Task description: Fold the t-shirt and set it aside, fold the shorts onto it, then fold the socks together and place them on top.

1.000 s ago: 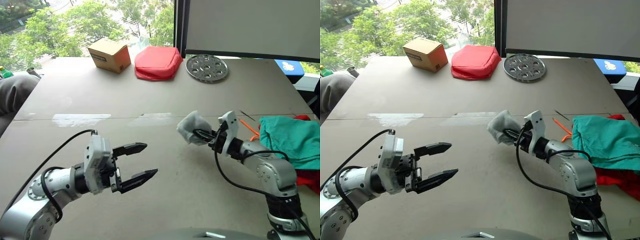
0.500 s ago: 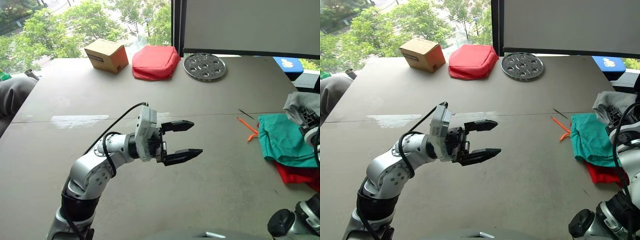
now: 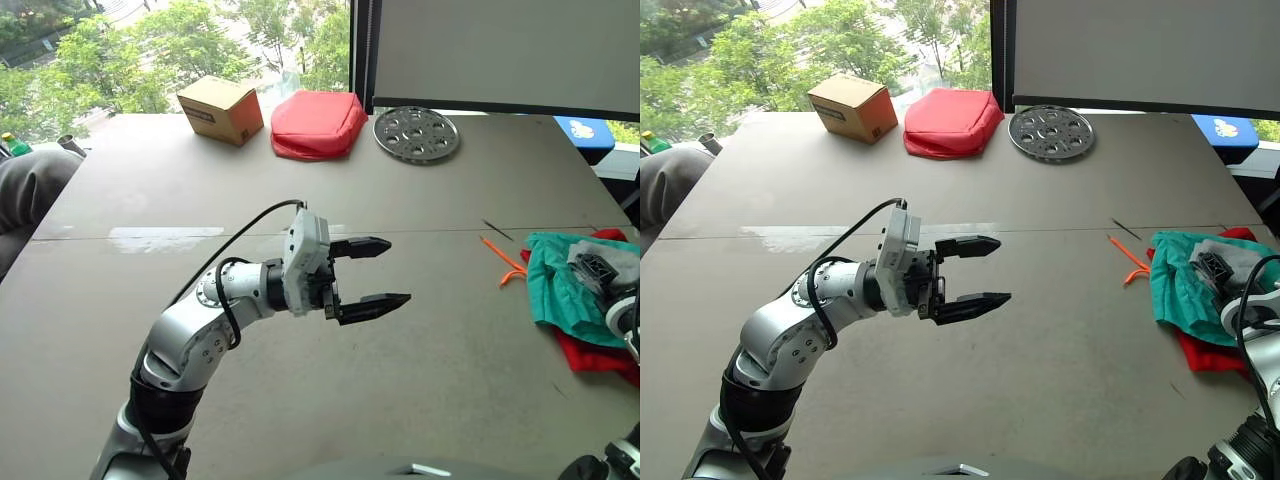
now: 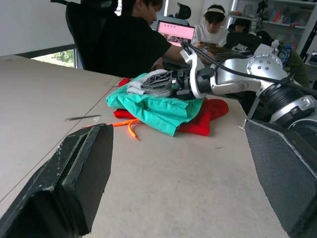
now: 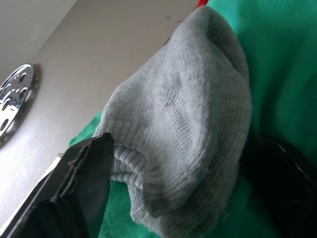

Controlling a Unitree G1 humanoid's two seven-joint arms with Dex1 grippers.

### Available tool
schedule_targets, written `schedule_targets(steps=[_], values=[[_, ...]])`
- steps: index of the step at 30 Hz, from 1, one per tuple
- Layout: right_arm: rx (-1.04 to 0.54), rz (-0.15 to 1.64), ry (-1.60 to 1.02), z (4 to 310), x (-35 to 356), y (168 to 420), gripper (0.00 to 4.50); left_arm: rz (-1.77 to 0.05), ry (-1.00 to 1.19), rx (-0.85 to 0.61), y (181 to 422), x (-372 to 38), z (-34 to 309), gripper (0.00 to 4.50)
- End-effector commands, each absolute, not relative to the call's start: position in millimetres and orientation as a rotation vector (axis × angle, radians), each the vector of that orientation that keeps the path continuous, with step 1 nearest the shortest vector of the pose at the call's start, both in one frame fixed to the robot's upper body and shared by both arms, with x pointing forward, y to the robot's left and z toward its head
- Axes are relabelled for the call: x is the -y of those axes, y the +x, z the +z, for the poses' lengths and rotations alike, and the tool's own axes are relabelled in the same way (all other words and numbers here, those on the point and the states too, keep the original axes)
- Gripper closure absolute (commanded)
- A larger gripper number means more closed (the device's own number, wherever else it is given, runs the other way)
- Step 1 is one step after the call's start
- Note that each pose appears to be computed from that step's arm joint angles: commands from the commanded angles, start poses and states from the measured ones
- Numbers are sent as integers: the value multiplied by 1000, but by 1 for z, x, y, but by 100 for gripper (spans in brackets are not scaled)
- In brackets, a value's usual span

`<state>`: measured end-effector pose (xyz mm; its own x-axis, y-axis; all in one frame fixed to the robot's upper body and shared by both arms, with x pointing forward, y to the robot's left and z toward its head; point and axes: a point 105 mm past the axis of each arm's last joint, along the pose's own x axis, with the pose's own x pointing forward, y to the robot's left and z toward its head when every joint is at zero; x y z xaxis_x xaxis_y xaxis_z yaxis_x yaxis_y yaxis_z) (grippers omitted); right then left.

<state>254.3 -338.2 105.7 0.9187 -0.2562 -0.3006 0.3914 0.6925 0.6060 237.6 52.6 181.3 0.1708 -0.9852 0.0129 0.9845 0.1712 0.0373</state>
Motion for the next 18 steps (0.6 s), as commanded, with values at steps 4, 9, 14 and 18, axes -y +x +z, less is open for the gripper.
schedule_targets(steps=[4, 9, 14, 18], values=[[-71, -247, 511, 149, 328, 202, 5, -1373, 27, 34, 244, -56, 178, 0], [-10, 3, 145, 187, 285, 181, 5, -1179, -29, 4, 274, -77, 165, 0], [30, 358, -93, 195, 207, 205, 5, -905, -74, 21, 298, -113, 161, 0], [58, 669, -106, 185, 153, 233, 5, -710, -90, 33, 290, -141, 162, 0]])
